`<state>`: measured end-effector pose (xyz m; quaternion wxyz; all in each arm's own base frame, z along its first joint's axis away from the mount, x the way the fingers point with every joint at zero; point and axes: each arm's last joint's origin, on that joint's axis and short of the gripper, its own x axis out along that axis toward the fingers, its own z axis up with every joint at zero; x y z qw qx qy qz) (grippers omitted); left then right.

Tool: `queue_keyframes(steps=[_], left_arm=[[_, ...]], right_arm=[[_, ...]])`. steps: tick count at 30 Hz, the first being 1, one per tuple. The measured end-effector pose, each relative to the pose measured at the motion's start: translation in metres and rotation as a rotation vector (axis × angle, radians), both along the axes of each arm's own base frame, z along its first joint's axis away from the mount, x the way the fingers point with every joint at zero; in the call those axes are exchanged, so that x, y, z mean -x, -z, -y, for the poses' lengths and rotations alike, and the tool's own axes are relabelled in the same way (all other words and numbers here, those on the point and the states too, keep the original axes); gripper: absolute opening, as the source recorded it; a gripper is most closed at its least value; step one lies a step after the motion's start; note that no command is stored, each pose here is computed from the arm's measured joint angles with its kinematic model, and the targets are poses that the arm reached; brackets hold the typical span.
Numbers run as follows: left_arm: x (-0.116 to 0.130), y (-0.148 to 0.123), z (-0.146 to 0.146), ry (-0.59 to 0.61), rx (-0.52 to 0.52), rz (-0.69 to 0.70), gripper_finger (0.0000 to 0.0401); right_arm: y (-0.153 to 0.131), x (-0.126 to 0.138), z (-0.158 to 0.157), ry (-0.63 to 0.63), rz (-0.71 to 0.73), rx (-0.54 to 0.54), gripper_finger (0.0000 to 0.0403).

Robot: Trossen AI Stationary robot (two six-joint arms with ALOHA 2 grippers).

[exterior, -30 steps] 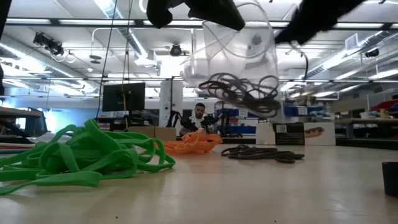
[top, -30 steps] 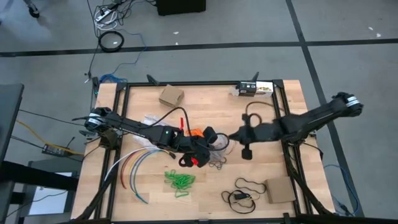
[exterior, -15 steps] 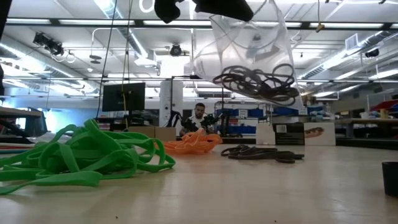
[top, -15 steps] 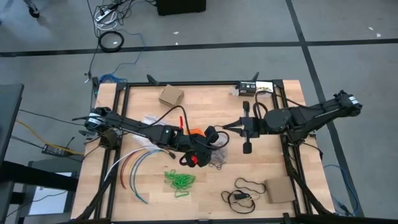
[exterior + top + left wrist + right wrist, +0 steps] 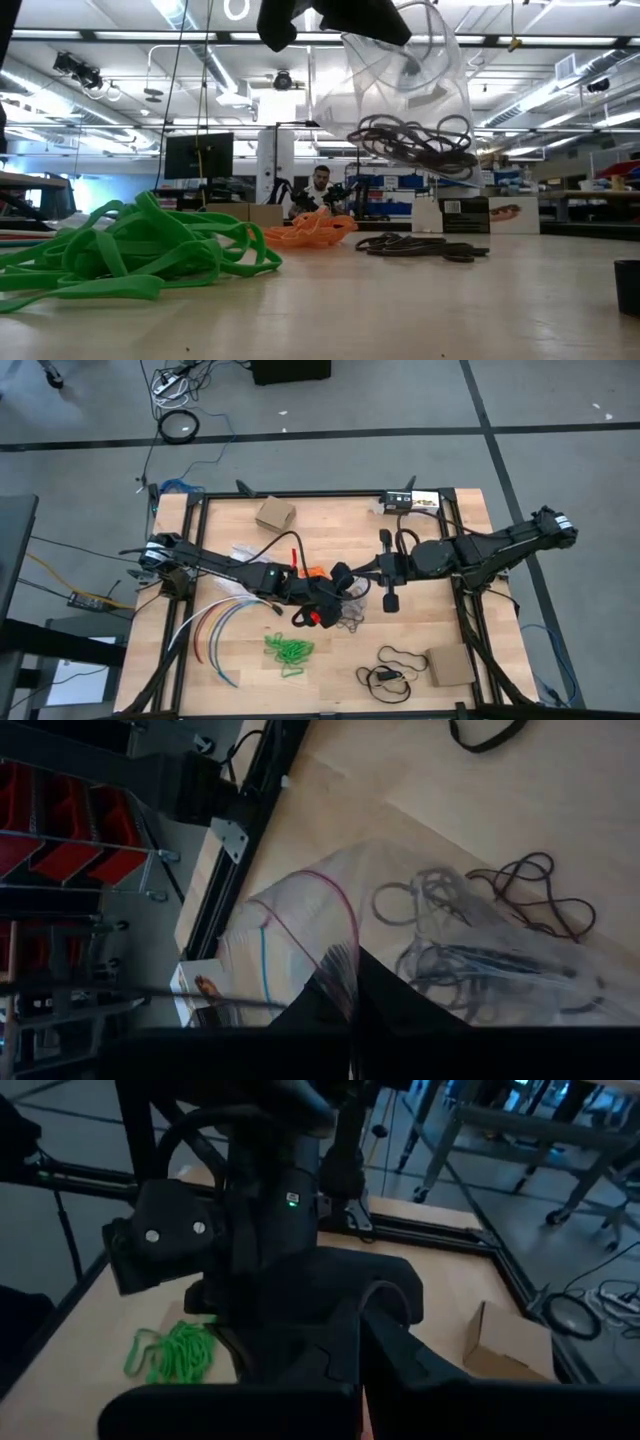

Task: Sort rubber bands
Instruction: Put the purple rubber band into the transparent zip bag

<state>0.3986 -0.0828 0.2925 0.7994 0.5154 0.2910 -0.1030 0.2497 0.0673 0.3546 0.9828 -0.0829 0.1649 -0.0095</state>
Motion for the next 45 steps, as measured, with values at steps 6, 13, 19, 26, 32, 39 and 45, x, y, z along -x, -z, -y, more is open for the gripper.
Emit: queue_keyframes(steps=[6,13,19,26,32,39,45], left_arm=[[-0.001,-0.002,0.0,0.004,-0.014,0.021,0.0],[-0.003,-0.008,-0.001,-0.002,-0.038,0.066,0.0],[0.0,-0.007,0.0,0.006,-0.049,0.042,0.0],[0.004,-0.001,-0.001,-0.03,-0.046,-0.03,0.0],[0.008,0.001,-0.002,-0.043,-0.039,-0.07,0.0],[0.01,0.003,0.0,-0.05,-0.033,-0.087,0.0],[0.012,0.005,0.003,-0.045,-0.037,-0.114,0.0]], right_arm=[[0.004,0.001,0.002,0.014,-0.039,-0.07,0.0],[0.018,0.0,-0.001,-0.025,-0.171,-0.139,0.0048],[0.024,0.0,0.001,0.029,-0.212,-0.119,0.0141],[0.022,0.016,0.005,0.108,-0.248,-0.116,0.0227],[0.05,0.029,0.003,0.208,-0.396,-0.11,0.0232],[0.136,0.032,0.007,0.195,-0.387,-0.111,0.02],[0.195,0.039,0.025,0.181,-0.291,-0.132,0.017]])
